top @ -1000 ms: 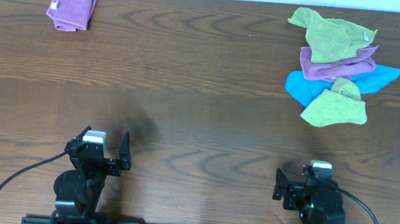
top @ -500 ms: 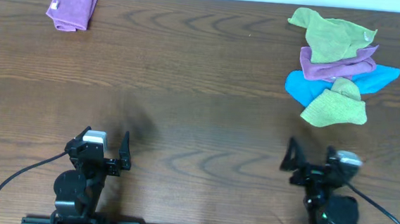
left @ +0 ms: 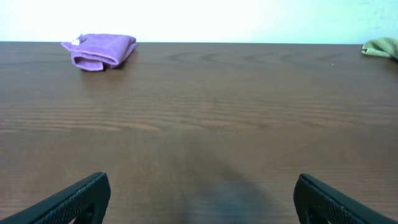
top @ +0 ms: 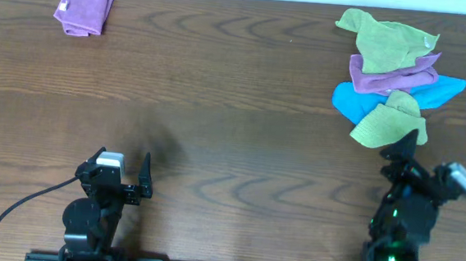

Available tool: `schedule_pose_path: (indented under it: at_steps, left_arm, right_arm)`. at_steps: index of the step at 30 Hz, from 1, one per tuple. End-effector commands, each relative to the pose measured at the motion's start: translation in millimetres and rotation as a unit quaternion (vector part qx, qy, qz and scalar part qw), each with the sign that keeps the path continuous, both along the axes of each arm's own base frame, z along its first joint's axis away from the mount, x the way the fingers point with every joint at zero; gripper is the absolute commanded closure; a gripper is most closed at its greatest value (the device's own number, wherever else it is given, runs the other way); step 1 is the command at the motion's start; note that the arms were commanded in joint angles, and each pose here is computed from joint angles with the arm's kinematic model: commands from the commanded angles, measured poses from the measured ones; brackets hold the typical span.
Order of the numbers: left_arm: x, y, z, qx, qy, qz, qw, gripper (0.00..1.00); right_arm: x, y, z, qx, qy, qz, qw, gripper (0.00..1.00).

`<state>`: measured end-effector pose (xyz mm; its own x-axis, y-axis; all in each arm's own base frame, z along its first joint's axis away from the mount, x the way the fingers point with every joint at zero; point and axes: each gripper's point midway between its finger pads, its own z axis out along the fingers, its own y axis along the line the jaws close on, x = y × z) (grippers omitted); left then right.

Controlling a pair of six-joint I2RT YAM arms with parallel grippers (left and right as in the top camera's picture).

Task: Fold the cloth
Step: 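Reach the right gripper to the cloth pile and grasp the green cloth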

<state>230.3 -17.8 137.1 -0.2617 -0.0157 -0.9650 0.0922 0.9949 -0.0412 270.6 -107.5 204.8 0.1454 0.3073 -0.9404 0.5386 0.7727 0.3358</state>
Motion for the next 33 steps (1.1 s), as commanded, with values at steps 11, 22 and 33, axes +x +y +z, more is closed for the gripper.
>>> schedule_pose_path:
  at_steps: [11, 22, 33]
  left_arm:
    - [0, 2, -12, -0.003, 0.013, 0.007, 1.000, 0.05]
    - [0, 2, -12, -0.003, 0.013, 0.007, 1.000, 0.05]
    - [0, 2, -12, -0.003, 0.013, 0.007, 1.000, 0.05]
  right_arm:
    - [97, -32, -75, 0.069, 0.142, 0.076, 0.985, 0.01]
    - [136, -20, -119, 0.132, 0.220, 0.134, 0.957, 0.37]
    - [165, 36, -13, 0.088, 0.109, 0.296, 0.945, 0.99]
